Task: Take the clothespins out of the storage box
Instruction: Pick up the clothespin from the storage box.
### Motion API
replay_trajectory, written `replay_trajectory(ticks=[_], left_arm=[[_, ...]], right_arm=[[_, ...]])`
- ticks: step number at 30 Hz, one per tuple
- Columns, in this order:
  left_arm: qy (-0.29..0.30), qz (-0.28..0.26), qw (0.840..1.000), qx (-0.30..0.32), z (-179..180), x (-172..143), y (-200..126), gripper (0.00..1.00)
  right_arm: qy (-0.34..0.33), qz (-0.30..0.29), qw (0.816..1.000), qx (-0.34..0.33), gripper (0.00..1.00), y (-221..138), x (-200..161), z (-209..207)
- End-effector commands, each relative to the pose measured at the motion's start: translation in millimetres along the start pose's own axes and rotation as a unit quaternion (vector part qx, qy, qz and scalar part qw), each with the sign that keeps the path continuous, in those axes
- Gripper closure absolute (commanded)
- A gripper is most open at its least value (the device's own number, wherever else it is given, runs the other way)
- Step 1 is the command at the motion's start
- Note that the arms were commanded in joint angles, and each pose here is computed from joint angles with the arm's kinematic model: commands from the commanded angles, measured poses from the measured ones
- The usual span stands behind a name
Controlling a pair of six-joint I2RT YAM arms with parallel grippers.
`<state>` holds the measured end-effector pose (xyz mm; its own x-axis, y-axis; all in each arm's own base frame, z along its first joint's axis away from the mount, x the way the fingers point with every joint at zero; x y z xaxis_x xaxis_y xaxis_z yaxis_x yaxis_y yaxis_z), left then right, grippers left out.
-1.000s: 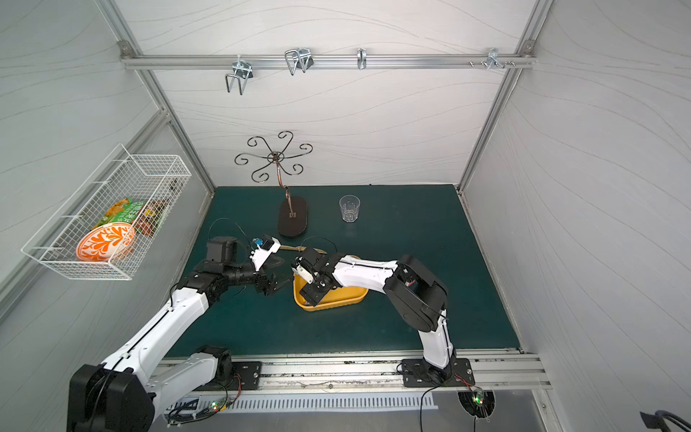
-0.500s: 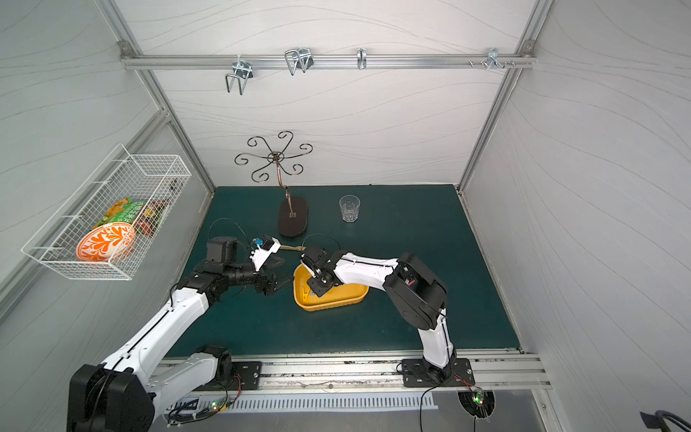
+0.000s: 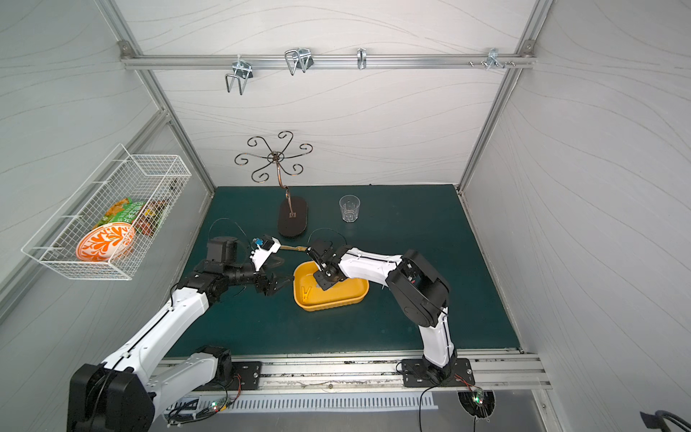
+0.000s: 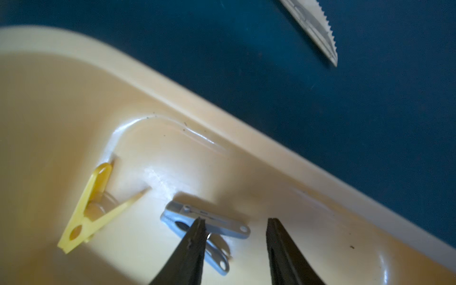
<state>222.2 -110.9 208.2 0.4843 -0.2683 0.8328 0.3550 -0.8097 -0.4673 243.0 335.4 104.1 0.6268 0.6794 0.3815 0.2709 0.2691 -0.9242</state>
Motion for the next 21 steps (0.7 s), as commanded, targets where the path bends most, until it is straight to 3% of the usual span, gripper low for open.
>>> replay_trajectory(ticks=[1, 8, 21], left_arm=[[0.014, -0.013, 1.000, 0.006, 2, 6, 0, 0.11], [0.013, -0.012, 1.000, 0.007, 1, 5, 0, 0.11], [0.012, -0.011, 1.000, 0.007, 1, 5, -1, 0.11]], right_arm=[[-0.020, 0.005, 0.999, 0.028, 0.54, -13, -8, 1], [-0.079, -0.006, 0.992, 0.098, 0.54, -27, -20, 11], [-0.096, 0.029, 0.989, 0.106, 0.59, -4, -24, 10]])
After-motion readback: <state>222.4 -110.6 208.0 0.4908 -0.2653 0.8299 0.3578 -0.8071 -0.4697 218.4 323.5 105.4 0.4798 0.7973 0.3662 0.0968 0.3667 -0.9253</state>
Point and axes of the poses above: each gripper's point midway between its finger pads, its own y axis out along the fingers, its own z axis along the line the jaws close on, x = y × z, the point moved 7 cm from there along -y, back along the fingers, and after that the axes turned 2 degrees about -y, right-handed, at the moved point
